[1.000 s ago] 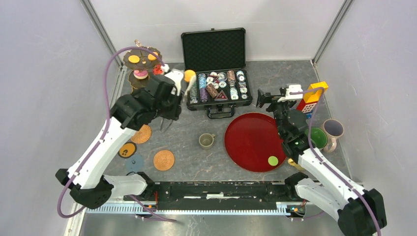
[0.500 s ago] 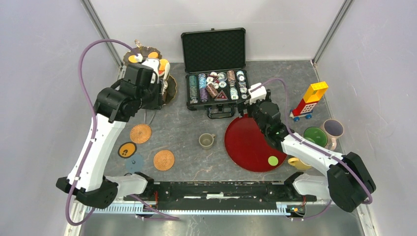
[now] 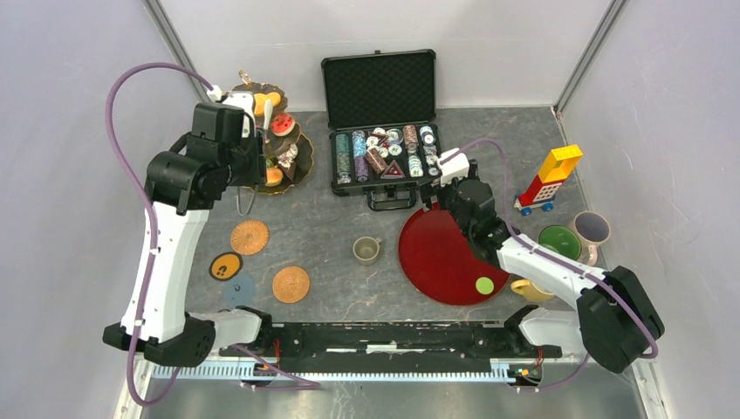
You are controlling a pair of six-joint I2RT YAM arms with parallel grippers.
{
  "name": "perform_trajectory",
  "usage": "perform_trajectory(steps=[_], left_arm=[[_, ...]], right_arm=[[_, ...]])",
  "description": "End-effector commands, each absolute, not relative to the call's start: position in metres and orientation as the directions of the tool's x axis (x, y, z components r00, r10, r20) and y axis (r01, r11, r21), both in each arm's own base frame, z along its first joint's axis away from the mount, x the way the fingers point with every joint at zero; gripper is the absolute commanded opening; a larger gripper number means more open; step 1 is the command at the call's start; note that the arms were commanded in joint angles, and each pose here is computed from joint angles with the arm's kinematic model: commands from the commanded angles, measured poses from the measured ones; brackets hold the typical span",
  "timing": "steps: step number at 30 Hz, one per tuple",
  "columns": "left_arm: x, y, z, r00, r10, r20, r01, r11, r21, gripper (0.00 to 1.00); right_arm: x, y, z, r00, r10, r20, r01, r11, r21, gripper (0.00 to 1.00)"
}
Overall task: Serve the afternoon tea
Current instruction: Place the desert on the desert table.
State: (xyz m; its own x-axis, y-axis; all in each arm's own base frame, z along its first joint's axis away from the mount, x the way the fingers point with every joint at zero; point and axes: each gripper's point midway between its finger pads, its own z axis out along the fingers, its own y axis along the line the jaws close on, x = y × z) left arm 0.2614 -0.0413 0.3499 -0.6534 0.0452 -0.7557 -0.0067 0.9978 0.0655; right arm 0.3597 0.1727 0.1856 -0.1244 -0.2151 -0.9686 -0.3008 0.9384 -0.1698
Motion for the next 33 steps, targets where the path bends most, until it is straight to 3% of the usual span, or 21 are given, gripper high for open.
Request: perform_trajectory(steps=[1,18,33], left_arm=[[0.268,-0.031,0.374,-0.597,0.040,-0.801,-0.033,0.997,0.074,0.28],[0.318,-0.004,0.365,-0.625,0.011,-0.780,-0.122,0.986,0.111,0.29],[0.374,0.020,0.313,-0.663,-0.126,-0.738,-0.201,0.980,0.013,0.29]], right_arm=[[0.365,0.181,0.203,-0.089,-0.202,-0.975,-0.319,0.933,-0.165,0.98],[0.361,0.175,0.201,-0.085,-0.220,-0.972,-0.309,0.933,-0.184,0.98],[0.357,0.179,0.201,-0.077,-0.205,-0.976,-0.338,0.926,-0.168,0.98]])
